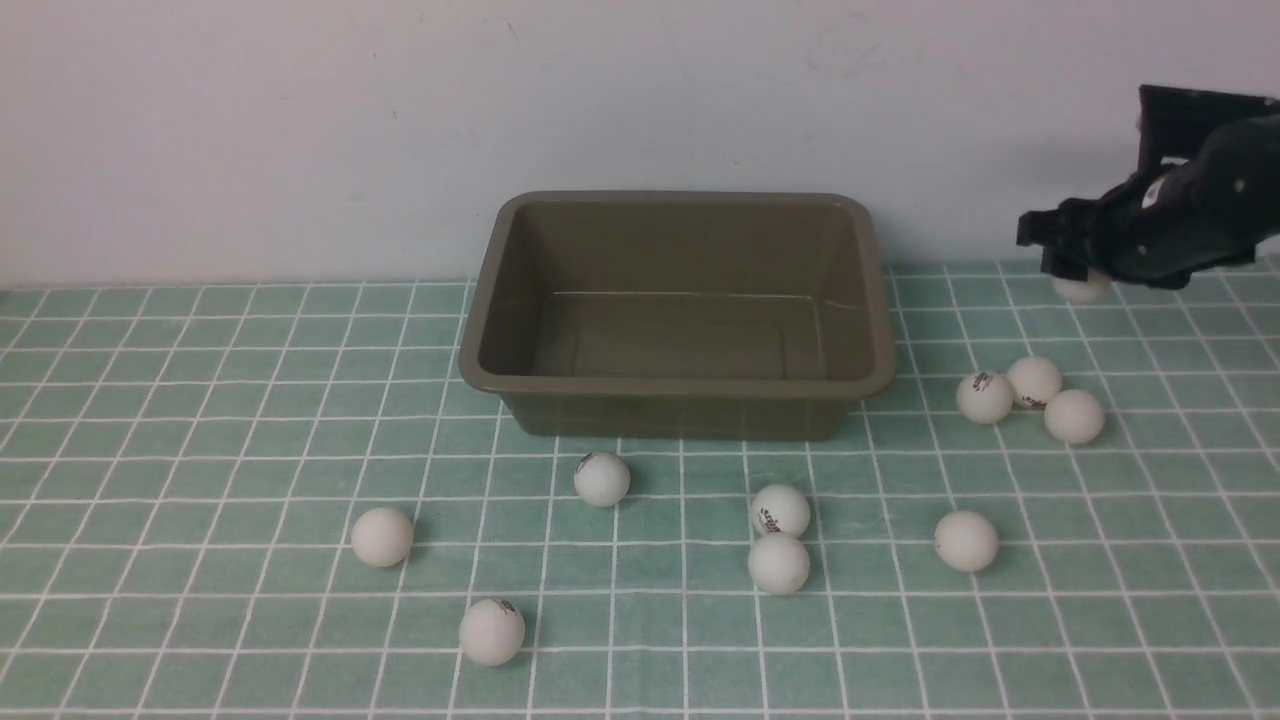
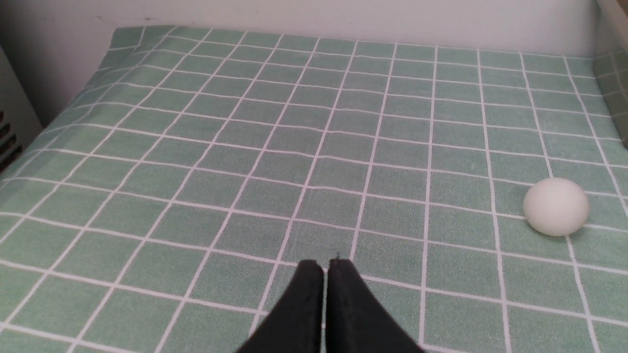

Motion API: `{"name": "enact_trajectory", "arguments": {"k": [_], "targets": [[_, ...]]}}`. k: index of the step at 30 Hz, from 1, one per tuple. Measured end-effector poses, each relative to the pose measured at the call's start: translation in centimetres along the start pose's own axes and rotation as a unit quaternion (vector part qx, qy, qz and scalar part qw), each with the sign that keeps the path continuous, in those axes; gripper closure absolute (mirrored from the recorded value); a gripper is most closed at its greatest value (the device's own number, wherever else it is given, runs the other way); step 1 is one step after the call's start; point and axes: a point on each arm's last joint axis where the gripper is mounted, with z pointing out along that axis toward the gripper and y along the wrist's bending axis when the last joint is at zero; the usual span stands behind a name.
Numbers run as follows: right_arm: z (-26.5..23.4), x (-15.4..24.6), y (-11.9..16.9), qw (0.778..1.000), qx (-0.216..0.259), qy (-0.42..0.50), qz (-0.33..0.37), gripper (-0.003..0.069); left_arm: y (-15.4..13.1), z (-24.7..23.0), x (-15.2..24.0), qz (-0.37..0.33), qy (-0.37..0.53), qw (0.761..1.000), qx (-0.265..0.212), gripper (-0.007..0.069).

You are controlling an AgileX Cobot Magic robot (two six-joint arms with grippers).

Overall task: Put the table tennis balls in the box on the green coffee tablecloth.
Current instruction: 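Release the ping pong ball into the bin and lift the gripper away, then reach for and grasp a ping pong ball on the table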

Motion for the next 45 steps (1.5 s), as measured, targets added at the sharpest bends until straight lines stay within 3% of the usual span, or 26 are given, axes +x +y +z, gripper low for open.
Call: {"name": "enact_trajectory", "arguments": {"k": [5, 12, 15, 25, 34, 41, 45], "targets": [[-2.3, -0.4, 4.1, 0.998, -0.042, -0.014, -0.052, 0.0302, 0.0, 0.0, 0.0, 0.000, 0.000, 1.000, 0.000, 0.0629], [-4.7, 1.9, 14.6, 0.974, -0.146, -0.049, -0.165, 0.0302, 0.0, 0.0, 0.0, 0.000, 0.000, 1.000, 0.000, 0.0629], [-4.7, 3.0, 16.9, 0.966, -0.167, -0.059, -0.187, 0.0302, 0.0, 0.0, 0.0, 0.000, 0.000, 1.000, 0.000, 0.0629], [-1.3, 5.7, 18.5, 0.955, -0.168, -0.042, -0.241, 0.0302, 0.0, 0.0, 0.0, 0.000, 0.000, 1.000, 0.000, 0.0629], [-0.6, 5.9, 18.6, 0.954, -0.170, -0.051, -0.242, 0.0265, 0.0, 0.0, 0.0, 0.000, 0.000, 1.000, 0.000, 0.0629], [-3.4, 2.5, 19.1, 0.949, -0.170, -0.089, -0.251, 0.0263, 0.0, 0.0, 0.0, 0.000, 0.000, 1.000, 0.000, 0.0629], [-7.3, -1.5, 17.5, 0.946, -0.111, -0.056, -0.298, 0.0263, 0.0, 0.0, 0.0, 0.000, 0.000, 1.000, 0.000, 0.0629]]}}
